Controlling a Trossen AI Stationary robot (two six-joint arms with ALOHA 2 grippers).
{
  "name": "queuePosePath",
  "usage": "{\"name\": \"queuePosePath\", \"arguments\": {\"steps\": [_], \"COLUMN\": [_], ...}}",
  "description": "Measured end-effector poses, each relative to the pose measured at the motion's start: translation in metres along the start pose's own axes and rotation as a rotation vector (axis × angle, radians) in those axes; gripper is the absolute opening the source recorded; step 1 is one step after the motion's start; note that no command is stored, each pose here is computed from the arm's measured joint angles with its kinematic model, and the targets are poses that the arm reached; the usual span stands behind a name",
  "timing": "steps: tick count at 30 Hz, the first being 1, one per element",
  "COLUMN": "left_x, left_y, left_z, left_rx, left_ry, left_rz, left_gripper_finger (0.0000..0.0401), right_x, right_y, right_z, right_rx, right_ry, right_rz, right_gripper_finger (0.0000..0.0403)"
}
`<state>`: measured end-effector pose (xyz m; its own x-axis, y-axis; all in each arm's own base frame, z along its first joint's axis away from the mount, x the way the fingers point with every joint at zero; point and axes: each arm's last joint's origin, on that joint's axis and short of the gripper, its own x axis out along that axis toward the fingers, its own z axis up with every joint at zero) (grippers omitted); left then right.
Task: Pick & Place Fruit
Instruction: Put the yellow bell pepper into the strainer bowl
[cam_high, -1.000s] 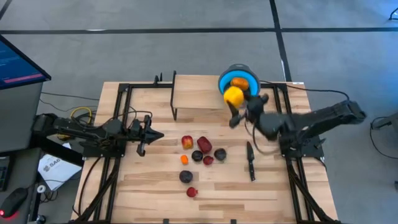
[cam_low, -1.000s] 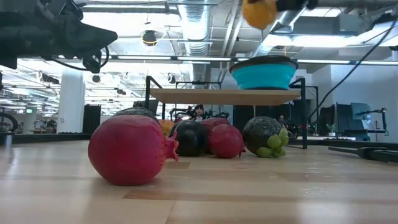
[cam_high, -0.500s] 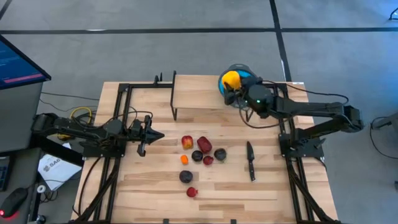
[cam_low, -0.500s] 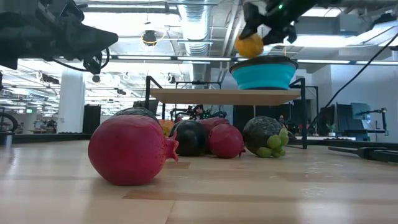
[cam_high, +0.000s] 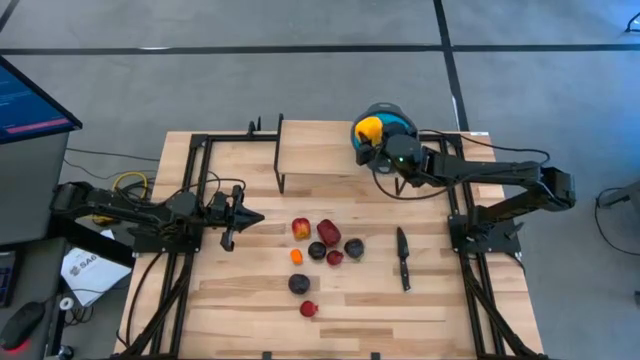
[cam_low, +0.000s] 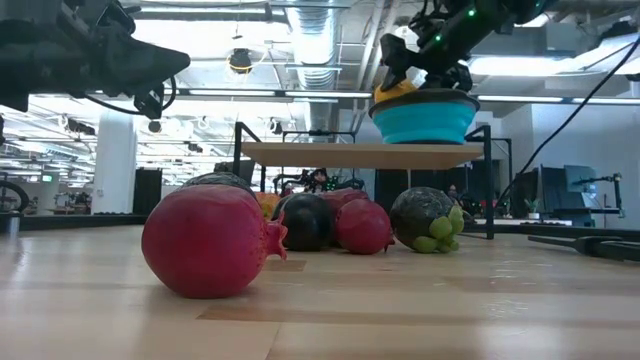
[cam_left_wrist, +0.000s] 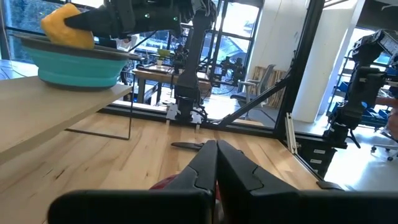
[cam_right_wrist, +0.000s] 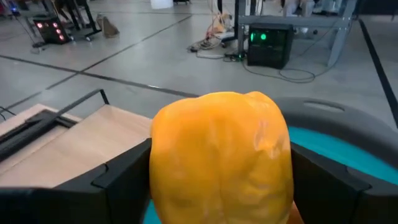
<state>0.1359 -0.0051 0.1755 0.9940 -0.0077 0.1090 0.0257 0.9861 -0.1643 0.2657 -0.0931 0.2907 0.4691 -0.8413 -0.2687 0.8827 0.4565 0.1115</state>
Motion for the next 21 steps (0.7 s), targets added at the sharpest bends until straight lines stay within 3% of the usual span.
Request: {"name": "queuePosePath", "arguments": {"steps": [11,21], "left_x": [0.0000,0.0000], "left_y": [0.0000,0.0000], "left_z": [0.0001,0.0003], "left_rx": [0.000,0.000], "left_ry": [-0.001,-0.003], "left_rz": [0.000,0.000], "left_gripper_finger": [0.0002,0.0002], "right_x": [-0.0004,0.0053], "right_y": [-0.0020,-0.0068], "right_z": [-0.0087,-0.0076], "right_rx": [0.019,0.036], "right_ry": [0.093,0.129], "right_rz": [0.026,0.072], "right_gripper_finger": [0.0323,0.0381]}}
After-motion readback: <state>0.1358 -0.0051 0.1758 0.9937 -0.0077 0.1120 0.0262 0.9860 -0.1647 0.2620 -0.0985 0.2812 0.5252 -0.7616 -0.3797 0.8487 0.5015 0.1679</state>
